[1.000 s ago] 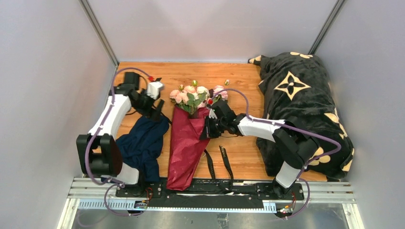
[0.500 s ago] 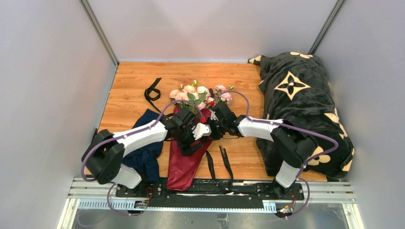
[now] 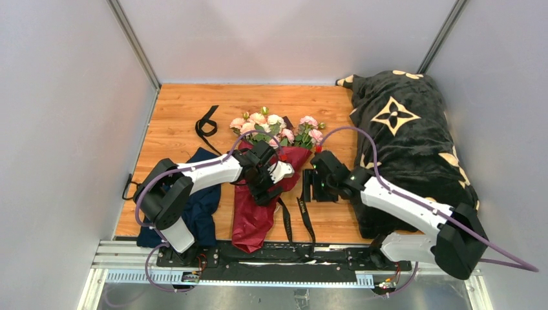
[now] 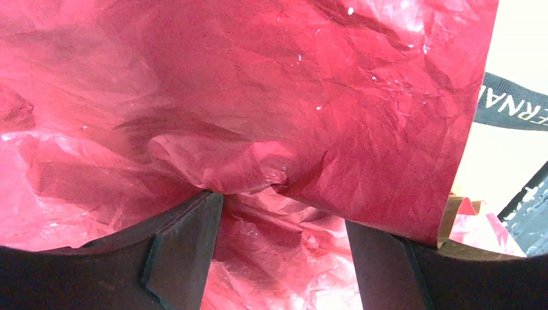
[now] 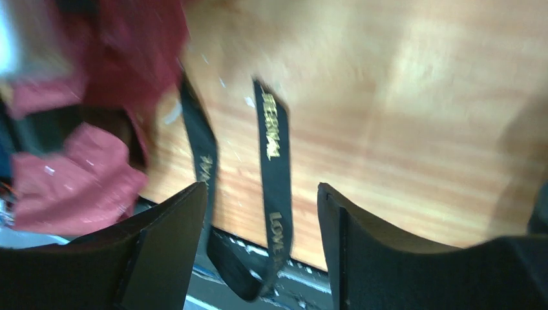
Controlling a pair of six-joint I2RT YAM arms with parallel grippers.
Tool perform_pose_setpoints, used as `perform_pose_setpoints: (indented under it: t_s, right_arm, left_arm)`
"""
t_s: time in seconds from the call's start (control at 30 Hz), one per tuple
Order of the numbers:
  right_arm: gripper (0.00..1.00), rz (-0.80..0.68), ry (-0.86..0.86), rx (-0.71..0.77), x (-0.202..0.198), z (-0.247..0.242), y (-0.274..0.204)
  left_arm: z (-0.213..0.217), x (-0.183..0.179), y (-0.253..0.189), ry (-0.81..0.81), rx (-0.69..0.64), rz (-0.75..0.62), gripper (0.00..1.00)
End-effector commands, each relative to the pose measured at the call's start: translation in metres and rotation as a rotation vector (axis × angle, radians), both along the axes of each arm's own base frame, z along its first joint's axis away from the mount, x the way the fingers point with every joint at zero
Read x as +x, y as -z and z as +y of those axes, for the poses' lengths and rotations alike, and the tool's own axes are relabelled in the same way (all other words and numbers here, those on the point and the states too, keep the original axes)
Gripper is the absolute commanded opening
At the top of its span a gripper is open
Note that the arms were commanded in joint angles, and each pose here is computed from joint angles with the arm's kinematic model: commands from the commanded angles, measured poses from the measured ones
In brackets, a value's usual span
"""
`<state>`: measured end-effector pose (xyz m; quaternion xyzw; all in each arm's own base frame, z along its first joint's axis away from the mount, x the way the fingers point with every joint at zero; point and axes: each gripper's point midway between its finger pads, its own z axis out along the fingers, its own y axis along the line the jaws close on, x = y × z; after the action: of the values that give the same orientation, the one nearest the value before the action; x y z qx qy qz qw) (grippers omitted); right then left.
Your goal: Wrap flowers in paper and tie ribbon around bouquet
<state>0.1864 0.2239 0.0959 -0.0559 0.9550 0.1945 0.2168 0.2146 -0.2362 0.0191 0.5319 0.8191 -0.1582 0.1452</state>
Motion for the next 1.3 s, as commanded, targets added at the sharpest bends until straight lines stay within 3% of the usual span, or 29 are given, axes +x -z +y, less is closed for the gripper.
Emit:
perform_pose_setpoints:
  t_s: [0.0,0.07,0.23,0.3,0.37,0.4,0.53,0.67,0.8,0.97,1.13,1.27]
  right_arm:
    - [0.70,0.214,-0.017,-0.170,-0.075,-0.036,0.050]
    - [0.71,0.258,-0.064,-0.145,-0.092,-0.023,0.059]
    - [0.70,0.328,-0.128,-0.240,-0.114,-0.022,0.084]
    - [0.56,0.351,-0.147,-0.287,-0.120,-0.026,0.094]
    - [0.16,0.340,-0.169,-0.314,-0.119,-0.029,0.097]
    - [0.02,0.311,-0.171,-0.342,-0.113,-0.033,0.094]
    - [0.00,0.054,-0.038,-0.487,-0.036,-0.078,0.041]
    - [0.00,-0.163,0.196,-0.441,0.046,-0.143,-0.037]
    - [0.00,-0.392,0.360,-0.427,0.092,-0.198,-0.122]
    - [0.00,-0.594,0.423,-0.508,0.110,-0.229,-0.230]
    - [0.00,-0.769,0.544,-0.550,0.099,-0.256,-0.319]
    - [0.00,-0.926,0.576,-0.439,0.085,-0.252,-0.382]
  left_arm:
    - [0.017,-0.007,0.015,-0.016,0.072,0.018,0.78]
    - [0.017,-0.007,0.014,-0.015,0.070,0.015,0.79]
    - [0.019,-0.006,0.014,-0.023,0.077,0.011,0.79]
    - [0.020,-0.006,0.014,-0.024,0.079,0.011,0.79]
    - [0.019,-0.006,0.014,-0.024,0.079,0.010,0.79]
    - [0.019,-0.006,0.013,-0.024,0.077,0.011,0.79]
    - [0.016,-0.002,0.007,-0.010,0.067,-0.005,0.79]
    - [0.007,0.006,-0.005,0.016,0.057,-0.045,0.80]
    - [-0.010,0.006,-0.008,0.057,0.050,-0.055,0.81]
    - [-0.049,-0.002,-0.008,0.127,0.024,-0.043,0.81]
    - [-0.081,-0.009,-0.009,0.155,-0.018,-0.005,0.82]
    - [-0.091,-0.010,-0.006,0.174,-0.014,-0.011,0.82]
